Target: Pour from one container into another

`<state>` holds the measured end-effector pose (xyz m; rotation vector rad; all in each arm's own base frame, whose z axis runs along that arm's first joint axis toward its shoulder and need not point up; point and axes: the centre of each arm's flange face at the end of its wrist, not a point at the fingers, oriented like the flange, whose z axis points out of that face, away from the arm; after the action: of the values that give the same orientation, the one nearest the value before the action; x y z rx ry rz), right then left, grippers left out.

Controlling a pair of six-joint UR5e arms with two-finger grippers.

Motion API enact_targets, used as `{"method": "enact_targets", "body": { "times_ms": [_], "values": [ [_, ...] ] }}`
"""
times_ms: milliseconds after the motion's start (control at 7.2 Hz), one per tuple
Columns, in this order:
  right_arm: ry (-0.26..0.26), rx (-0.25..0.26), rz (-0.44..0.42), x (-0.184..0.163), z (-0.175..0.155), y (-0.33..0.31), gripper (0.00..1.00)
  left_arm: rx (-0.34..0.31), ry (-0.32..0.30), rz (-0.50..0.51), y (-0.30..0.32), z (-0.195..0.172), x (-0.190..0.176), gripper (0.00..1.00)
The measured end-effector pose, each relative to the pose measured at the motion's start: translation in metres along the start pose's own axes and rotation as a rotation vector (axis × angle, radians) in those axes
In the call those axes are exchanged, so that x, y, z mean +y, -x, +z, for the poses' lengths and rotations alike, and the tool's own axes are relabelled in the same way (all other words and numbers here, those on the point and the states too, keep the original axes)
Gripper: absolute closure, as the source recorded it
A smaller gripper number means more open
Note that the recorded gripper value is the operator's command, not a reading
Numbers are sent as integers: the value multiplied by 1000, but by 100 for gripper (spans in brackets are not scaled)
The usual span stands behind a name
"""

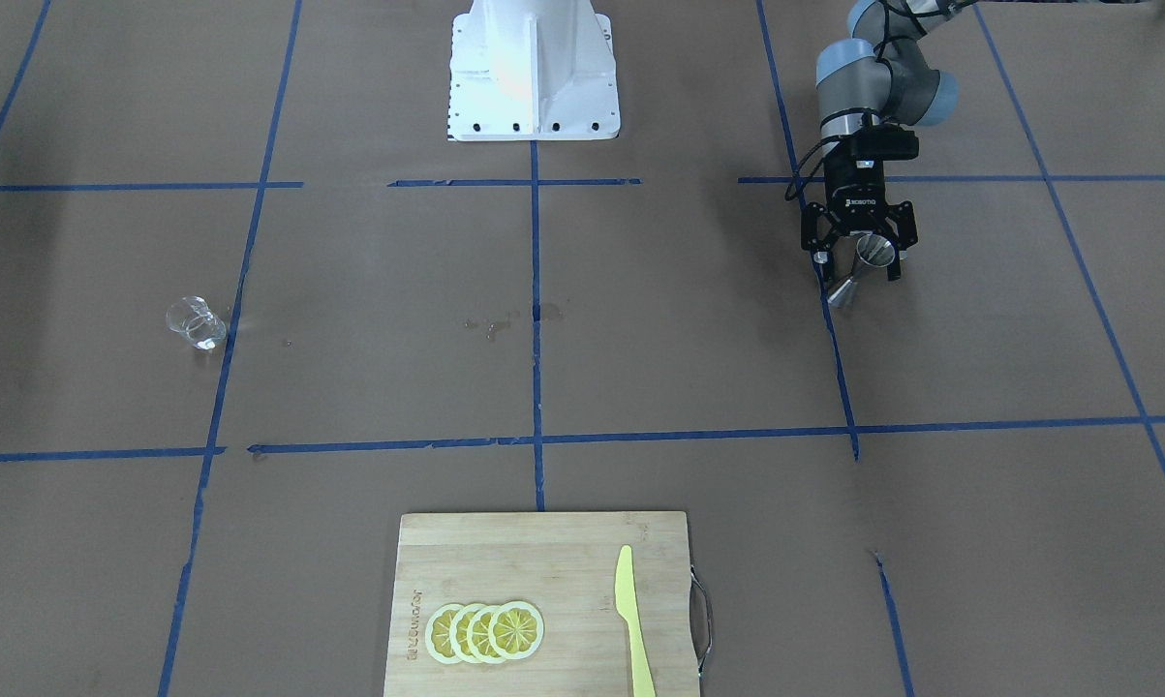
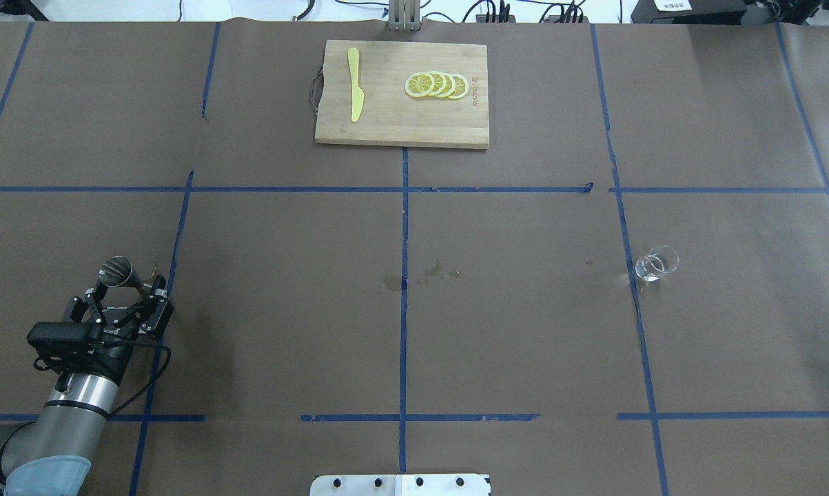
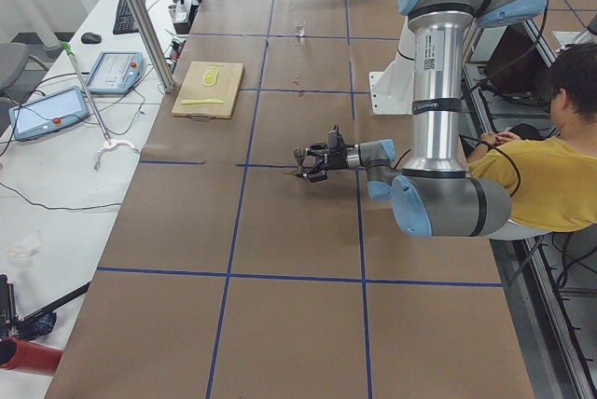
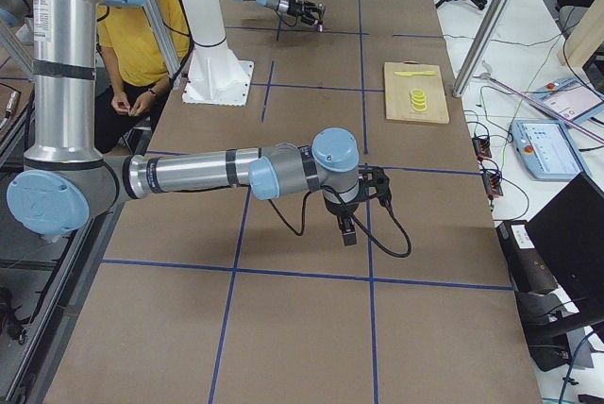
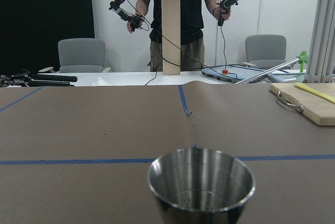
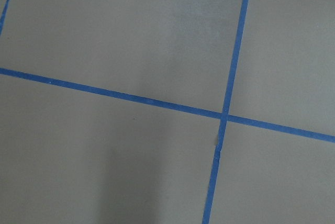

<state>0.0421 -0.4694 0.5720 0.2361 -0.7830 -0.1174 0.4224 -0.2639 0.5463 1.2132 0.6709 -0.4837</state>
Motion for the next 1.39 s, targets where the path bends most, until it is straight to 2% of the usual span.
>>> {"method": "enact_targets", "body": {
  "times_ms": [139, 1388],
  "values": [
    [0, 0, 0, 0, 0, 0, 0, 4, 7, 6, 0, -2, 4, 36],
    [-2, 0, -2, 0, -1, 1, 0, 32, 20, -20, -4, -12, 9, 31]
  ]
}}
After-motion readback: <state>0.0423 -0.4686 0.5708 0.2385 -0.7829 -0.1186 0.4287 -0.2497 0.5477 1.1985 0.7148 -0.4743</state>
